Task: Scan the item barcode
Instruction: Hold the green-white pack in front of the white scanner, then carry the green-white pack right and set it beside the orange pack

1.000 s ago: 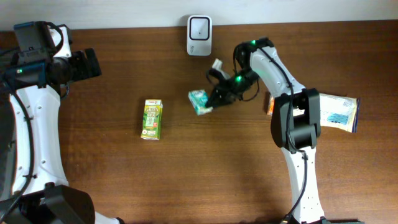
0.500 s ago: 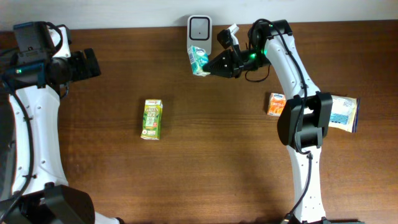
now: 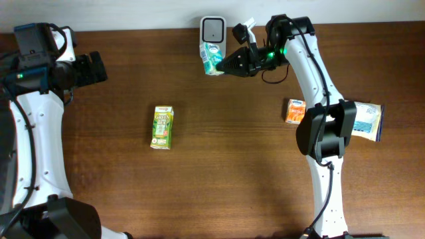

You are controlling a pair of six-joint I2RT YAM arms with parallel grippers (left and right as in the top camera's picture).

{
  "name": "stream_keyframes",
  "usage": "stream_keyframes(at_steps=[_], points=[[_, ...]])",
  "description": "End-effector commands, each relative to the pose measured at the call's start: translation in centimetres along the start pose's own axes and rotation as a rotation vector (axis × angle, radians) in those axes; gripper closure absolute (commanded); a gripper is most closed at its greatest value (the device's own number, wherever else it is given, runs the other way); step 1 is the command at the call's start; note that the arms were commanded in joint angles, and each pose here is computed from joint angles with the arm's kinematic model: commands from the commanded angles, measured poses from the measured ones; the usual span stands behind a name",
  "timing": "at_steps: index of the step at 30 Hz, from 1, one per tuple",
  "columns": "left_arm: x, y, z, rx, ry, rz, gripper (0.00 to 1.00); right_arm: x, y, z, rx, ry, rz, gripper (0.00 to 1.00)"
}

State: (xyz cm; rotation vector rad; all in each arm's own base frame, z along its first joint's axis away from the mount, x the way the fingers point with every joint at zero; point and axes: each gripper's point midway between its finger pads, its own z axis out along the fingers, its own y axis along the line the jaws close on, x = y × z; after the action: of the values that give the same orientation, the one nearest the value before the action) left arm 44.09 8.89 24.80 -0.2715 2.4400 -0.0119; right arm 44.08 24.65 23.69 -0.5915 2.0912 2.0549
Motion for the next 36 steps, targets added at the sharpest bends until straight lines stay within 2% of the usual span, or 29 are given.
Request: stream_keyframes(at_steps=[1,4,5,8,11,13,14,16,18,23,28,30,36], points=[[-0.6,0.3,-0.4,-0.006,-0.017,-0.009,0.01,-1.1,3.2,-1.3,-0.017,-0.039,-0.091,0.96],[-0.6,0.3,-0.4,-0.006,-0.017,-0.009,0.01,-1.6,3.8,-2.0,0.009,-0.044,-0.069,0.96],[-0.6,0.3,-0.4,-0.006,-0.017,-0.009,0.01,-1.5,3.3,-2.1,0.097,-0.018,-0.052,0.96],[-0.6,0.3,-0.4,-0.006,-0.017,-0.009,0.01,-2.2,2.0,-3.0,0.498,0.022,-0.068,0.96],[-0.6,0.3,-0.4,-0.006,-0.017,-0.009,0.01,-5.0,2.9,-5.8,0.868,-0.115,-0.114,0.96],[-0.6,0.3,-0.4,-0.006,-0.017,-0.009,0.01,-6.5,2.0,-8.9,1.228,-0.184,-0.201,0.96],[-0.6,0.3,-0.4,-0.006,-0.017,-0.009,0.01,-7.6,1.4,-10.4,1.476,-0.193,-0.293,0.96],[-0.6,0.3,-0.4,-0.006,-0.017,-0.009,0.01,-9.7,0.5,-10.9,1.762,-0.211,-0.406,0.96],[-0.6,0.3,-0.4,-0.006,-0.017,-0.009,0.01,-11.4,-0.8,-9.9,1.844,-0.211,-0.492,0.96],[-0.6,0.3,-0.4,-0.006,-0.017,-0.009,0.01,-15.0,-8.5,-6.7,1.905,-0.137,-0.755,0.96],[-0.6,0.3,-0.4,-0.006,-0.017,-0.009,0.01,-14.4,-15.5,-5.7,1.953,0.047,-0.992,0.96],[-0.6,0.3,-0.4,-0.006,-0.017,-0.009,0.01,-13.8,-16.9,-5.7,1.962,0.107,-1.036,0.96],[-0.6,0.3,-0.4,-0.006,-0.017,-0.009,0.01,-13.5,-17.3,-5.7,1.962,0.115,-1.034,0.96]])
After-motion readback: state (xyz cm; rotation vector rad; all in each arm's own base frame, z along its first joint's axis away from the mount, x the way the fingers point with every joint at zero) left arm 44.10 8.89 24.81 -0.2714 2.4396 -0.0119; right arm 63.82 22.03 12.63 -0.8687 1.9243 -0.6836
